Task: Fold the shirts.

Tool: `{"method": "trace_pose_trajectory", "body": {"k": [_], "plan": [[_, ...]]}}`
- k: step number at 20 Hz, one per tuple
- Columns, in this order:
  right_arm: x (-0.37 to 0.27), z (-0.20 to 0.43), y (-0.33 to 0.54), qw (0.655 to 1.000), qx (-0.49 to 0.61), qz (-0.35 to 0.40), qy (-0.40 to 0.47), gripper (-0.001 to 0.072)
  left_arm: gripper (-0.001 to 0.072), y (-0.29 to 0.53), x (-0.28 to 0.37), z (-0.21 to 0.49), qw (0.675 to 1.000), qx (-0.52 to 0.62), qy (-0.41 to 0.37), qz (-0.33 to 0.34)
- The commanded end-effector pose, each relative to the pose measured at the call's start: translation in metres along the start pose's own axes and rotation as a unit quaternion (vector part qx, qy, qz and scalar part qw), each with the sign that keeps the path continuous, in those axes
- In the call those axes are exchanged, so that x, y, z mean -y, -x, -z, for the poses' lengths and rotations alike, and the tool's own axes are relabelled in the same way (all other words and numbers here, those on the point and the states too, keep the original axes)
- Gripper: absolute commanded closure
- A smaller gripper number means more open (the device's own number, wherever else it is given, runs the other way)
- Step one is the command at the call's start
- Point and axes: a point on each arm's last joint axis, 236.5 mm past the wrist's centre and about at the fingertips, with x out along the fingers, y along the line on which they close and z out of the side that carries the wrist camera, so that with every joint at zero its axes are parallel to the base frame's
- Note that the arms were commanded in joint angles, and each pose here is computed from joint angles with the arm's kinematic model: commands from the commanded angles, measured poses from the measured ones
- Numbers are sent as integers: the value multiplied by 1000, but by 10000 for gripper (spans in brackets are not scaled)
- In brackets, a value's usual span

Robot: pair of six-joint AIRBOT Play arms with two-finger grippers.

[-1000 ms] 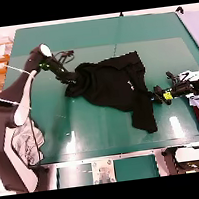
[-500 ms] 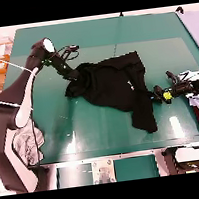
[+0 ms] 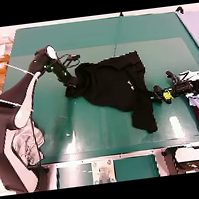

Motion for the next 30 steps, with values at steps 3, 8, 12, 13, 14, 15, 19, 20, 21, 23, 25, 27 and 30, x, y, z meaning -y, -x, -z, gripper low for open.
{"method": "trace_pose_trajectory", "body": {"k": [3,8,12,13,14,15,19,20,21,23,25,27,30], "plan": [[0,0,0,1000,1,1,2,693,681,1,0,-6,1000,11,-10,-2],[21,-2,12,1000,6,7,-20,694,682,92,48,-13,997,32,-74,6],[50,-12,35,996,43,-3,-73,694,682,166,38,-57,971,183,-128,-91],[55,-13,39,996,49,-4,-81,693,681,180,23,-71,961,223,-119,-113],[60,-14,42,995,53,-5,-88,694,681,194,6,-84,949,261,-108,-138],[63,-15,44,994,56,-5,-92,694,681,213,-12,-99,933,306,-94,-165],[66,-15,45,994,57,-2,-93,694,681,281,-72,-136,853,448,-57,-262],[66,-15,45,994,58,-2,-93,694,680,279,-84,-140,843,458,-55,-276],[66,-15,45,994,58,-2,-94,693,680,271,-94,-144,841,461,-51,-280],[66,-15,45,994,58,-2,-94,693,677,239,-106,-155,849,463,-32,-253],[65,-14,44,994,56,-3,-94,693,-2,206,-106,-163,864,457,-12,-211],[64,-13,44,994,53,-4,-93,693,-13,191,-98,-160,879,443,1,-176],[63,-10,44,995,47,-7,-92,693,-13,182,-84,-134,911,380,-5,-158]]}}
